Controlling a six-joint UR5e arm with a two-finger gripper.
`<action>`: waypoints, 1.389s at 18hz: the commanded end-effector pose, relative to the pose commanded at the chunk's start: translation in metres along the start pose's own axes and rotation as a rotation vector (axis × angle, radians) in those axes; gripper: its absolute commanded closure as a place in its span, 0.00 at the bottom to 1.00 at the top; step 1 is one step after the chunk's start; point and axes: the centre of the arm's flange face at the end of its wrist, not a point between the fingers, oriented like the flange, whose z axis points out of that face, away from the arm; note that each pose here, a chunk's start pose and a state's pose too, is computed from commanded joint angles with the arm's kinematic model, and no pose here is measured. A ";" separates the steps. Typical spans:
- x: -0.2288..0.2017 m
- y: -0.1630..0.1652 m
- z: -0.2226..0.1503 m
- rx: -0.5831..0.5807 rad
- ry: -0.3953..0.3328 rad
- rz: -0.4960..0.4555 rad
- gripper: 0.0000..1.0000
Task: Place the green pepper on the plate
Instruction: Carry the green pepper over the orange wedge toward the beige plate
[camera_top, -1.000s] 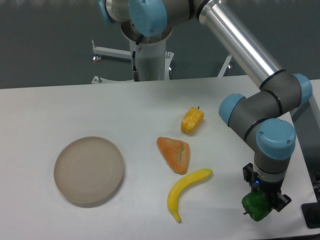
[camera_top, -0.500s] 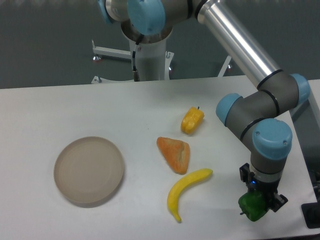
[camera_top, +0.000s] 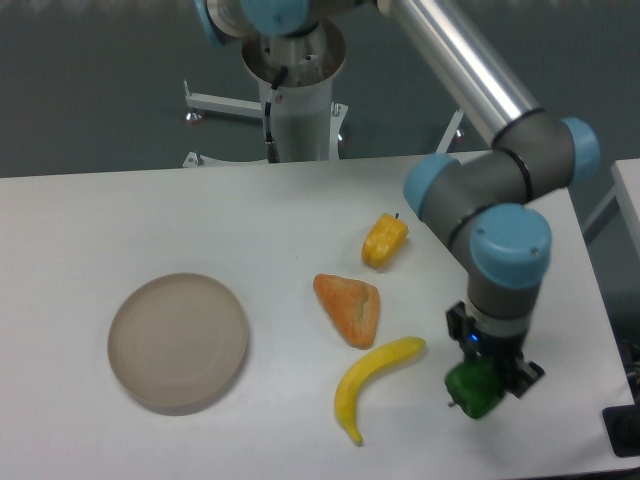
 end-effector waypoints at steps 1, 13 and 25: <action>0.013 -0.004 -0.006 0.005 0.014 -0.029 0.65; 0.186 -0.160 -0.014 0.077 0.123 -0.495 0.65; 0.269 -0.200 0.042 0.070 0.121 -0.503 0.65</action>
